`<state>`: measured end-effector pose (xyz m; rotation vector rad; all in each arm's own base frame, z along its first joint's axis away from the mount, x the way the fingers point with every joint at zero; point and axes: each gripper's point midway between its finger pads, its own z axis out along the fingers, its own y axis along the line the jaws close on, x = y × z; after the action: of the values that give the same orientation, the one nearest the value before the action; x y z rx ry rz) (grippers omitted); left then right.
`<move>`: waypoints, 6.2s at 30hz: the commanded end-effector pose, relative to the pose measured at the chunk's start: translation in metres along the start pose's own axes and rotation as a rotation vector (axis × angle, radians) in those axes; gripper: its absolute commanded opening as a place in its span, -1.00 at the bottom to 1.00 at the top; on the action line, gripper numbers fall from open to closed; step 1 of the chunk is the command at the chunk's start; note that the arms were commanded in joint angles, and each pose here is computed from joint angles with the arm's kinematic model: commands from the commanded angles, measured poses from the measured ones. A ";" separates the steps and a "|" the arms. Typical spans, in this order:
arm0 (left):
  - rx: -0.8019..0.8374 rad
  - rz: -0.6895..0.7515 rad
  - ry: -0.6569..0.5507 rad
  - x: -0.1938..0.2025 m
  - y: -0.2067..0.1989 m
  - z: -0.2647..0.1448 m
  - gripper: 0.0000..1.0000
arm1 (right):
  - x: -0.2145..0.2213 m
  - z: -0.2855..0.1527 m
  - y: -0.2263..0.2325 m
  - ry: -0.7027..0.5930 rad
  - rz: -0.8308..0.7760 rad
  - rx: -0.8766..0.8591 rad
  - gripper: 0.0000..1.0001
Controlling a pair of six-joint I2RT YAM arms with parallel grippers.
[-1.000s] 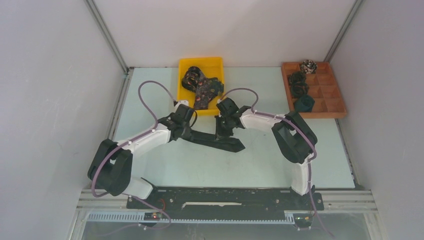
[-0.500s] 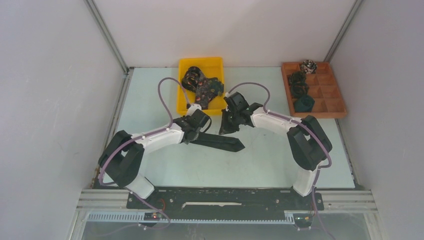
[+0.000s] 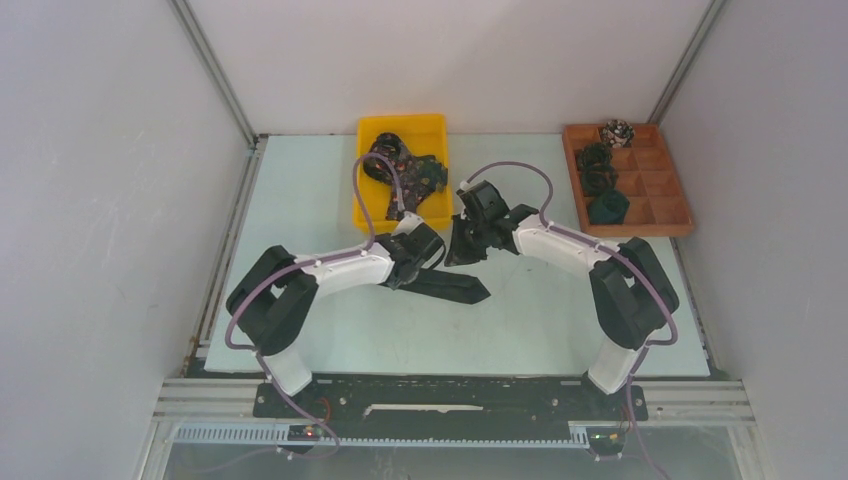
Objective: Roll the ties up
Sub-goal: Roll the tie at the center of the board.
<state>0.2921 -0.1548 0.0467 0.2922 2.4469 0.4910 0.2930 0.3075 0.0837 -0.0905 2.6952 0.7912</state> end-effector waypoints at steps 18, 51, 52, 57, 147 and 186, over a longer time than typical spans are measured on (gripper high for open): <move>0.228 0.042 0.035 -0.006 -0.049 -0.021 0.20 | -0.009 -0.023 0.007 -0.056 -0.021 -0.014 -0.96; 0.378 -0.457 -0.205 -0.030 0.055 -0.049 0.77 | -0.031 -0.023 0.062 -0.113 -0.066 -0.162 -0.94; 0.384 -0.484 -0.204 -0.028 0.058 -0.046 0.80 | -0.032 -0.020 0.064 -0.109 -0.067 -0.163 -0.94; 0.435 -0.598 -0.181 -0.023 0.065 -0.034 0.83 | -0.033 -0.006 0.082 -0.081 -0.091 -0.179 -0.94; 0.812 -0.556 0.013 -0.022 -0.024 0.003 0.19 | 0.016 0.083 0.057 0.121 -0.064 -0.145 -1.00; 0.333 -0.256 -0.078 -0.037 0.012 -0.012 -0.68 | 0.003 0.054 0.051 0.074 -0.065 -0.143 -1.00</move>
<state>0.3050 -0.1660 0.0656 0.0930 2.4857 -0.1661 0.2891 0.3861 0.0308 -0.2356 2.7761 0.9646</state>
